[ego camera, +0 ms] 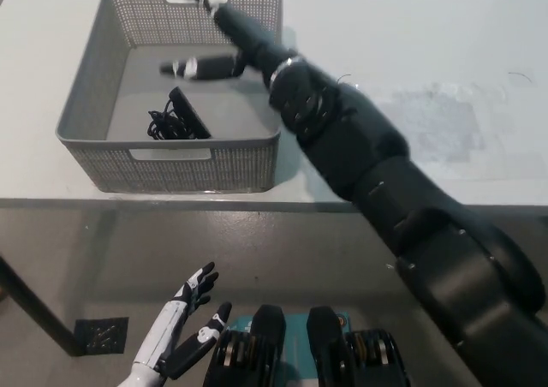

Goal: Use the right hand to pick up a webcam and put it into a container on the left side

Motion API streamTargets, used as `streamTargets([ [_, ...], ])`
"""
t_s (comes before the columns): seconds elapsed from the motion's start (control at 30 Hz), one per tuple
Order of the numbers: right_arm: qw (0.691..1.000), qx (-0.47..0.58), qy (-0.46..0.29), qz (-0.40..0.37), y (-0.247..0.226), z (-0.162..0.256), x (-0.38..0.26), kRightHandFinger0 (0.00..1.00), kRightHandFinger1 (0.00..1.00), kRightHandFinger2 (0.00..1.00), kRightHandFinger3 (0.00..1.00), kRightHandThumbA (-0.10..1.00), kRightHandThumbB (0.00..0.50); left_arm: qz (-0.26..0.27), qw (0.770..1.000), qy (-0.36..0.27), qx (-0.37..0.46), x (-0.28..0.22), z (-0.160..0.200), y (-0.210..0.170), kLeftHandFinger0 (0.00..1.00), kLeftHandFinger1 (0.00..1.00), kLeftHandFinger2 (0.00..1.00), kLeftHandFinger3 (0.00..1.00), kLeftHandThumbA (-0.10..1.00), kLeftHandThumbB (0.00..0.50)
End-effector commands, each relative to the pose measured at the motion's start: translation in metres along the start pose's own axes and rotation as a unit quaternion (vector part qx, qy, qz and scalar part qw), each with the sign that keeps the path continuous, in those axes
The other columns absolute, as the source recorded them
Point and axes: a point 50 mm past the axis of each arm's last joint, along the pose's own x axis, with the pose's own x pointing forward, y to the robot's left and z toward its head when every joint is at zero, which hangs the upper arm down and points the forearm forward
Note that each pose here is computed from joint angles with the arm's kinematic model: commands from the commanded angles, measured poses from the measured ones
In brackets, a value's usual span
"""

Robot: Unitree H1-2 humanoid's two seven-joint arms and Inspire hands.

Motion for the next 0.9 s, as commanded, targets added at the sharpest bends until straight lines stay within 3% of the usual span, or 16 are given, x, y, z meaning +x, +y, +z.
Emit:
streamTargets([
  [0.0,0.989,0.081,-0.102,-0.075,-0.082,0.049,-0.007,1.0,1.0,1.0,1.0,1.0,0.405,-0.01,1.0,-0.022,0.014,0.007,0.01,0.005,1.0,1.0,1.0,1.0,0.63,0.016],
  [0.07,0.981,0.083,-0.139,-0.103,-0.113,0.06,-0.029,1.0,1.0,1.0,1.0,1.0,0.427,-0.012,1.0,-0.022,0.011,0.007,0.009,0.003,1.0,1.0,1.0,1.0,0.62,0.01],
  [0.17,0.974,0.07,-0.17,-0.133,-0.139,0.06,-0.067,1.0,1.0,1.0,1.0,1.0,0.423,-0.012,1.0,-0.013,0.007,0.004,0.007,0.003,1.0,1.0,1.0,1.0,0.61,0.004],
  [0.37,0.954,0.06,-0.218,-0.196,-0.155,0.043,-0.165,1.0,1.0,1.0,1.0,1.0,0.335,-0.006,1.0,-0.006,0.011,-0.005,-0.001,0.005,1.0,1.0,1.0,1.0,0.62,0.004],
  [0.6,0.942,0.056,-0.256,-0.21,-0.127,0.018,-0.273,1.0,1.0,1.0,1.0,1.0,0.379,0.003,1.0,0.001,-0.003,-0.005,-0.005,0.006,1.0,1.0,1.0,1.0,0.6,0.001],
  [0.7,0.94,0.099,-0.241,-0.221,-0.105,-0.006,-0.328,1.0,1.0,1.0,1.0,0.99,0.343,0.008,1.0,0.001,-0.008,-0.006,-0.007,0.006,1.0,1.0,1.0,1.0,0.7,0.029],
  [0.87,0.951,0.132,-0.174,-0.217,-0.067,-0.046,-0.38,1.0,1.0,1.0,1.0,1.0,0.351,0.016,1.0,-0.001,-0.011,-0.005,-0.008,0.012,1.0,1.0,1.0,1.0,0.87,0.062],
])
